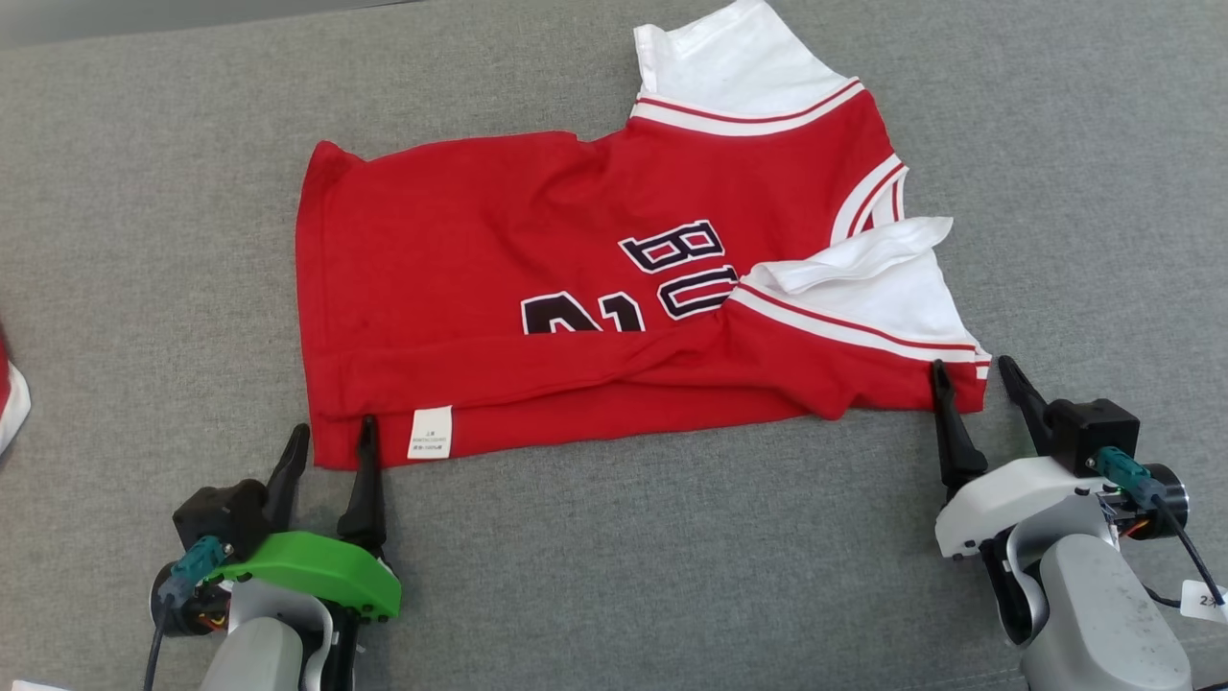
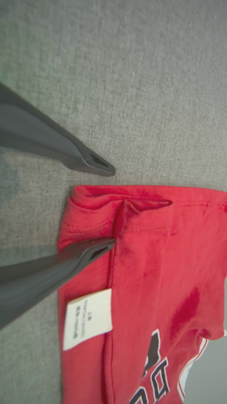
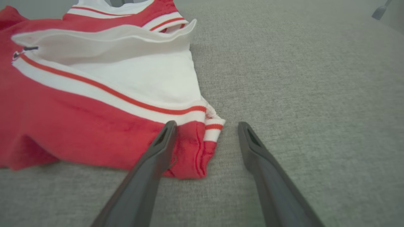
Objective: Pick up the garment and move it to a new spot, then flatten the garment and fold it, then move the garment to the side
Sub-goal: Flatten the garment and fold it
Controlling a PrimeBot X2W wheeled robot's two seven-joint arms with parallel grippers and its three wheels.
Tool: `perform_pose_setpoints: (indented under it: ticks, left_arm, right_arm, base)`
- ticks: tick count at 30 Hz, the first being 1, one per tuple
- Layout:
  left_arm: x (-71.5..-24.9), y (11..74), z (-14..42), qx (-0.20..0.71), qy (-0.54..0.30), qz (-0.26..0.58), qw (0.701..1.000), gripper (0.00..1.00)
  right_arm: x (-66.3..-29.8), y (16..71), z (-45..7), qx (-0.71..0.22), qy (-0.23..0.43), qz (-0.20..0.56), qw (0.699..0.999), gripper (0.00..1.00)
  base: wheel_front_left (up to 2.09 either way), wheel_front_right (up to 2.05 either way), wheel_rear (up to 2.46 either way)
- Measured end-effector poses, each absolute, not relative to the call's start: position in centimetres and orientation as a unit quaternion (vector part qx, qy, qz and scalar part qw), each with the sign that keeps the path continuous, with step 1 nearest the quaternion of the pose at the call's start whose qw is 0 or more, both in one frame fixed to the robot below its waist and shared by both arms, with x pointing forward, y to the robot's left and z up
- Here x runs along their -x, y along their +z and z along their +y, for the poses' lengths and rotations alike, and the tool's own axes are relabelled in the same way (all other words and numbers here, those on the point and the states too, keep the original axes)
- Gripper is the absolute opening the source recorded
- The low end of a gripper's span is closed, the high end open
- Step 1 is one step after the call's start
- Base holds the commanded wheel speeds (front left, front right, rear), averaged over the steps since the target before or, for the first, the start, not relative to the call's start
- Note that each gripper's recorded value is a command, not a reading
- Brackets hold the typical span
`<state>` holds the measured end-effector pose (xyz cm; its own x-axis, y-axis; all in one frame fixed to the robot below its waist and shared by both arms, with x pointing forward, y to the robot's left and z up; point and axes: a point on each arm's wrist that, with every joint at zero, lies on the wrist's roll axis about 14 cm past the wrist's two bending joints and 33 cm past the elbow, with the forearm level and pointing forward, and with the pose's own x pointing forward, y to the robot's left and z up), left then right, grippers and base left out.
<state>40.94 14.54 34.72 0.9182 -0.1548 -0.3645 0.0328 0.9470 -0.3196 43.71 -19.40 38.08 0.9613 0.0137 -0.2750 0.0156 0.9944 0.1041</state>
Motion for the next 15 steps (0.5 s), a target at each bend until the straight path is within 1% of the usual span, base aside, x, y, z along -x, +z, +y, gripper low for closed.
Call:
perform_pose_setpoints:
  ticks: [1,2,3,4,6,7,15]
  left_arm:
    - [-40.92,34.59,14.53,0.154,-0.050,0.199,0.967,1.00]
    - [-40.89,34.50,14.50,0.152,-0.051,0.200,0.967,1.00]
    - [-40.82,34.37,14.43,0.150,-0.053,0.203,0.966,1.00]
    - [-40.77,34.20,14.33,0.149,-0.055,0.206,0.965,0.84]
    - [-40.79,34.10,14.24,0.151,-0.057,0.209,0.965,0.09]
    - [-40.81,34.08,14.14,0.154,-0.056,0.210,0.964,0.00]
    - [-40.82,34.22,13.97,0.162,-0.063,0.213,0.961,0.00]
  right_arm:
    - [-43.72,37.91,-19.20,-0.051,0.003,0.142,0.989,1.00]
    - [-43.67,37.72,-19.09,-0.051,0.004,0.144,0.988,0.45]
    - [-43.62,37.56,-18.98,-0.051,0.006,0.147,0.988,0.05]
    - [-43.61,37.47,-18.93,-0.050,0.007,0.148,0.988,0.00]
    - [-43.64,37.43,-18.76,-0.052,0.009,0.149,0.987,0.00]
    - [-43.67,37.46,-18.66,-0.054,0.010,0.149,0.987,0.00]
    - [-43.94,38.27,-18.54,-0.073,0.005,0.138,0.988,0.00]
  base:
    - [0.00,0.00,0.00]
    - [0.00,0.00,0.00]
    - [0.00,0.00,0.00]
    - [0.00,0.00,0.00]
    - [0.00,0.00,0.00]
    - [0.00,0.00,0.00]
    - [0.00,0.00,0.00]
